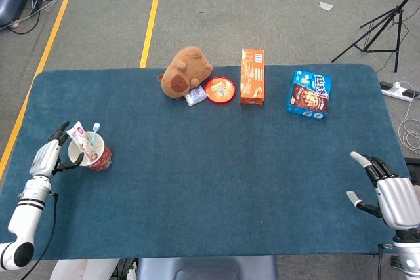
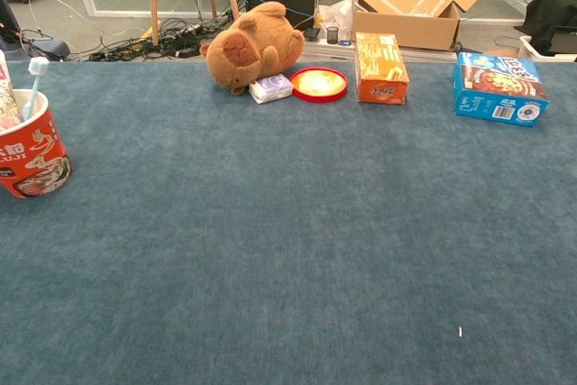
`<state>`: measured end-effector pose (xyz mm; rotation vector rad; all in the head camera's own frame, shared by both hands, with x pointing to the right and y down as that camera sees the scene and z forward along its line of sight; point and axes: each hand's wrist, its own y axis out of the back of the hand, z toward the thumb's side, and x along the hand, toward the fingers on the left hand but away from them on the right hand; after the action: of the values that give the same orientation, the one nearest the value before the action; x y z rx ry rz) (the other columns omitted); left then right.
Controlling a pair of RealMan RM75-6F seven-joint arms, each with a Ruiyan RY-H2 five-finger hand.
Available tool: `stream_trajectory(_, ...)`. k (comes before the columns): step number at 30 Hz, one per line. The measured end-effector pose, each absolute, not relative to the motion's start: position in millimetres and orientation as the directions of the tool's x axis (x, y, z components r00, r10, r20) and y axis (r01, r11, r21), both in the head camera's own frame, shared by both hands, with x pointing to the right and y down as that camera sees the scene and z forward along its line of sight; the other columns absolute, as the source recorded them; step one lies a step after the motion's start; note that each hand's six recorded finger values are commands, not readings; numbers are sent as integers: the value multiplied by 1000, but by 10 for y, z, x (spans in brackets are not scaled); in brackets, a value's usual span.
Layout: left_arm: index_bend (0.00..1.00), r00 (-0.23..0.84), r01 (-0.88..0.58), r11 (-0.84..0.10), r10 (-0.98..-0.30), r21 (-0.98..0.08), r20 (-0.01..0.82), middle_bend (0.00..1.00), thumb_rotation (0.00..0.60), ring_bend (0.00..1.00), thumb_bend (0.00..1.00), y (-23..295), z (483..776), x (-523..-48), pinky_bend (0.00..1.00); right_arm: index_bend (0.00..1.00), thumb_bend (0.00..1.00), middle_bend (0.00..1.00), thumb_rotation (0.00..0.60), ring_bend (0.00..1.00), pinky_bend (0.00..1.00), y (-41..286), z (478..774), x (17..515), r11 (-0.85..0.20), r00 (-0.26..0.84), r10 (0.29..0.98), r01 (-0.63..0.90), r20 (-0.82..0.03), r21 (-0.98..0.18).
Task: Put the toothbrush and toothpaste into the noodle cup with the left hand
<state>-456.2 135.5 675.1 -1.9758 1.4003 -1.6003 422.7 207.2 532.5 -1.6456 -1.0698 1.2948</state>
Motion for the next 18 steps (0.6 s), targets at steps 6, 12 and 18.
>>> stream_trajectory(6,208,-65,-522,-507,-778,-686,625,0,600,0,377,1370,6744,-4592,0,191,157,256,600,237,596,2069,5326,4217,-352,134,933,150,-334,-924)
stream_trajectory(12,208,-68,-524,-503,-779,-687,623,0,600,0,377,1378,6737,-4614,0,191,157,256,600,237,596,2070,5326,4217,-352,134,933,150,-334,-924)
stream_trajectory(18,208,-70,-526,-500,-781,-688,621,0,600,0,377,1388,6725,-4627,0,191,157,256,600,237,596,2070,5330,4219,-352,133,933,150,-334,-924)
